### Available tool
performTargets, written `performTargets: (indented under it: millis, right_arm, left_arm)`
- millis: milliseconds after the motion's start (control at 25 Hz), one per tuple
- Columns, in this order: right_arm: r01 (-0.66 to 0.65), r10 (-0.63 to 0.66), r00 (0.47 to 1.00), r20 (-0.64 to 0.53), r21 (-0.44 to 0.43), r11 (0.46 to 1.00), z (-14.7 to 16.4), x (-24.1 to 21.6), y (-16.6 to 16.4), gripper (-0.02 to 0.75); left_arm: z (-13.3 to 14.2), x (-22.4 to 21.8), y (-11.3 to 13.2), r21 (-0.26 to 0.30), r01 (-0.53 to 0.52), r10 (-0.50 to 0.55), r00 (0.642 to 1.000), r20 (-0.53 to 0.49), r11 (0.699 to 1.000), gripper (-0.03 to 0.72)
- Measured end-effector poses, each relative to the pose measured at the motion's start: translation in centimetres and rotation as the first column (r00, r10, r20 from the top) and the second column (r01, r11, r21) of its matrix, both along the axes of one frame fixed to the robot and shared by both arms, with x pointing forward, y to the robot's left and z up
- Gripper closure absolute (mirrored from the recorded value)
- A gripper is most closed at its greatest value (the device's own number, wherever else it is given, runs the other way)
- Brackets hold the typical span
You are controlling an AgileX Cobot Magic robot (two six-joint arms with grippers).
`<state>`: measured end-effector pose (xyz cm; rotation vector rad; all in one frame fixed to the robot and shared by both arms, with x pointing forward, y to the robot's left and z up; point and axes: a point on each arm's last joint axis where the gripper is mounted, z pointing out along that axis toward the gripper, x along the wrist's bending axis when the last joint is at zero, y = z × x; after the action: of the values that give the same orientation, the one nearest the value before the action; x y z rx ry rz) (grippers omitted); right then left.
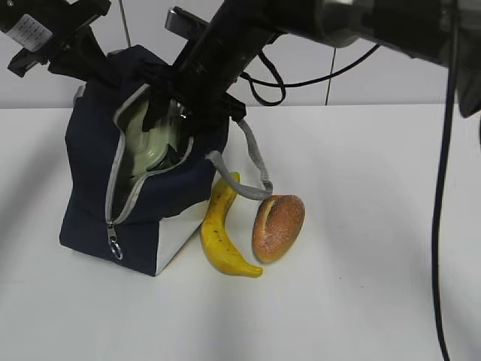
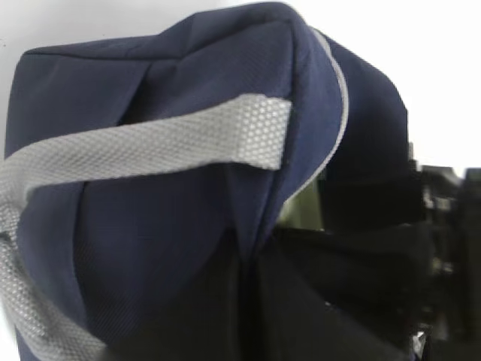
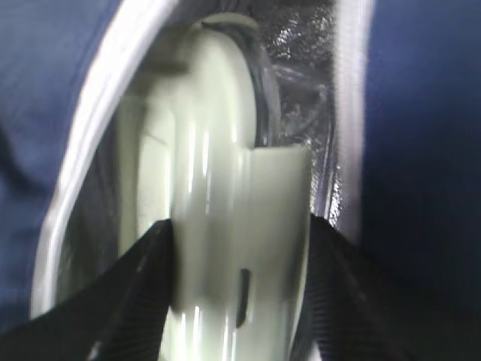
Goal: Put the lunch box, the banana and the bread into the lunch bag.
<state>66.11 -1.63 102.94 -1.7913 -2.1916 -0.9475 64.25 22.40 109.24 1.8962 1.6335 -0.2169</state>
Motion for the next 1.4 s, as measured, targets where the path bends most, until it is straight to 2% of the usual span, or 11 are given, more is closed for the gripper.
performTargets:
  millis: [440, 640, 760, 1000, 1160, 1400]
  right_arm:
    - [-0.003, 0.003, 0.999, -0.046, 0.004, 1.0, -3.8, 0.9, 2.0, 0.349]
    - [-0.023, 0.023, 0.999, -0.043, -0.006, 1.0, -3.6, 0.8, 1.9, 0.271]
    - [-0.043, 0.042, 0.999, -0.012, -0.051, 0.998, -2.3, 0.5, 1.4, 0.236]
    - [-0.094, 0.104, 0.994, 0.039, -0.207, 0.974, 1.6, -0.2, -0.2, 0.225]
    - [-0.091, 0.138, 0.972, 0.189, -0.241, 0.966, 5.9, -0.1, -0.9, 0.225]
    - [-0.025, 0.131, 0.937, 0.324, -0.313, 0.95, 10.7, -1.2, -3.0, 0.225]
  left_arm:
    - [-0.5, 0.2, 0.0, 0.004, 0.001, -0.001, 1.0, -0.011, 1.0, 0.691]
    - [-0.5, 0.2, 0.0, 0.005, 0.001, -0.001, 1.0, -0.011, 1.0, 0.691]
    - [-0.5, 0.2, 0.0, 0.004, 0.001, -0.001, 1.0, -0.011, 1.0, 0.691]
    - [-0.5, 0.2, -0.1, 0.002, 0.002, -0.002, 1.0, -0.011, 1.0, 0.691]
    - [-0.5, 0.2, -0.1, 0.003, 0.002, -0.002, 1.0, -0.011, 1.0, 0.691]
    - [-0.5, 0.2, 0.0, 0.012, 0.002, -0.002, 1.0, -0.011, 1.0, 0.691]
